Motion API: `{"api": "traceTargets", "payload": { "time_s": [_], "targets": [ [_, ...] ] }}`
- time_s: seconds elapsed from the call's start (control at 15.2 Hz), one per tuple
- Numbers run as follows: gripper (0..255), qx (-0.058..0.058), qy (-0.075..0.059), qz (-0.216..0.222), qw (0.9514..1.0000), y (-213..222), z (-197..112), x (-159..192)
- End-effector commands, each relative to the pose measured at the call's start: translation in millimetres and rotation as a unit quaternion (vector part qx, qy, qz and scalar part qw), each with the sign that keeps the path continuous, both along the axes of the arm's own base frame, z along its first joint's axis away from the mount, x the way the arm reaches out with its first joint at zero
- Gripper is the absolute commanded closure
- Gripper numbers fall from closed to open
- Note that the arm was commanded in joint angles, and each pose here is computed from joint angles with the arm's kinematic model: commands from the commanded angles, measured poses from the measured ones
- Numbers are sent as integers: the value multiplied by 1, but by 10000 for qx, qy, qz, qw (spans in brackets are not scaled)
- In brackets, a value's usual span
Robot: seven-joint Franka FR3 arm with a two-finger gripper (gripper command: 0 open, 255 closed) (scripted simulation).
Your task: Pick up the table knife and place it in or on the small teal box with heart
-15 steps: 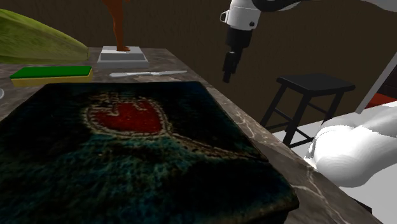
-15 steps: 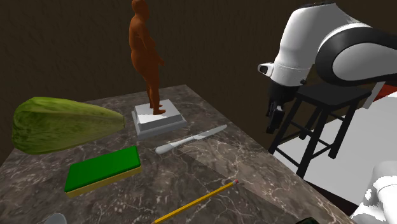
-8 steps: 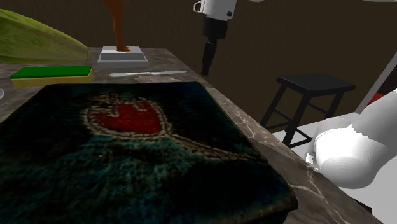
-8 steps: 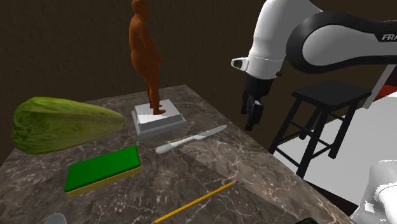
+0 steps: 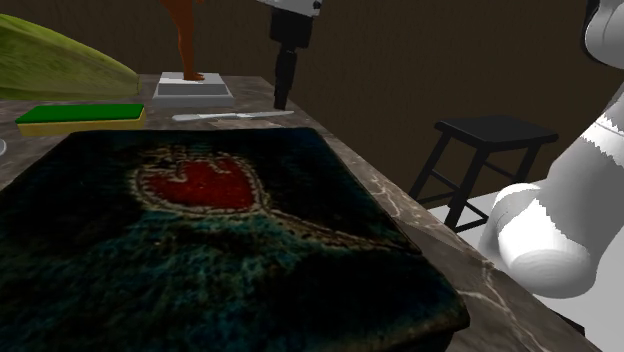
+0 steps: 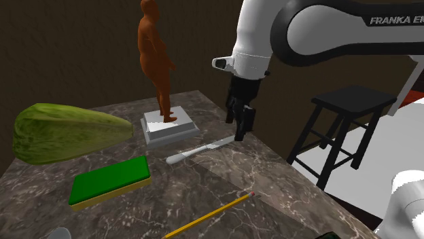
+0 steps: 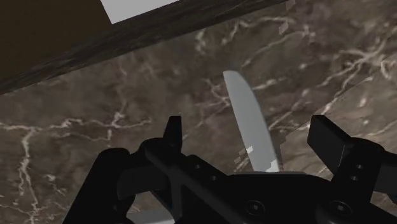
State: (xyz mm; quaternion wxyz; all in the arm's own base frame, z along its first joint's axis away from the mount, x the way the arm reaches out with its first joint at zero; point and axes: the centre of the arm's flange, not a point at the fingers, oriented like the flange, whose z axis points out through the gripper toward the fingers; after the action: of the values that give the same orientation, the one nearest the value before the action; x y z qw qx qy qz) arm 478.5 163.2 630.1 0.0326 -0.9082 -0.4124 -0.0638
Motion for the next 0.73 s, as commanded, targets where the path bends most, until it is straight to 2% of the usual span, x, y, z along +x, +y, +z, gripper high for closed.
{"api": "traceTargets", "payload": {
  "time_s": [0.0, 0.26, 0.66],
  "targets": [
    [0, 96, -15, 374, 9993, 22, 9, 14],
    [0, 275, -42, 1090, 9937, 63, 23, 30],
    [0, 292, -45, 1157, 9928, 72, -2, 33]
  ]
}}
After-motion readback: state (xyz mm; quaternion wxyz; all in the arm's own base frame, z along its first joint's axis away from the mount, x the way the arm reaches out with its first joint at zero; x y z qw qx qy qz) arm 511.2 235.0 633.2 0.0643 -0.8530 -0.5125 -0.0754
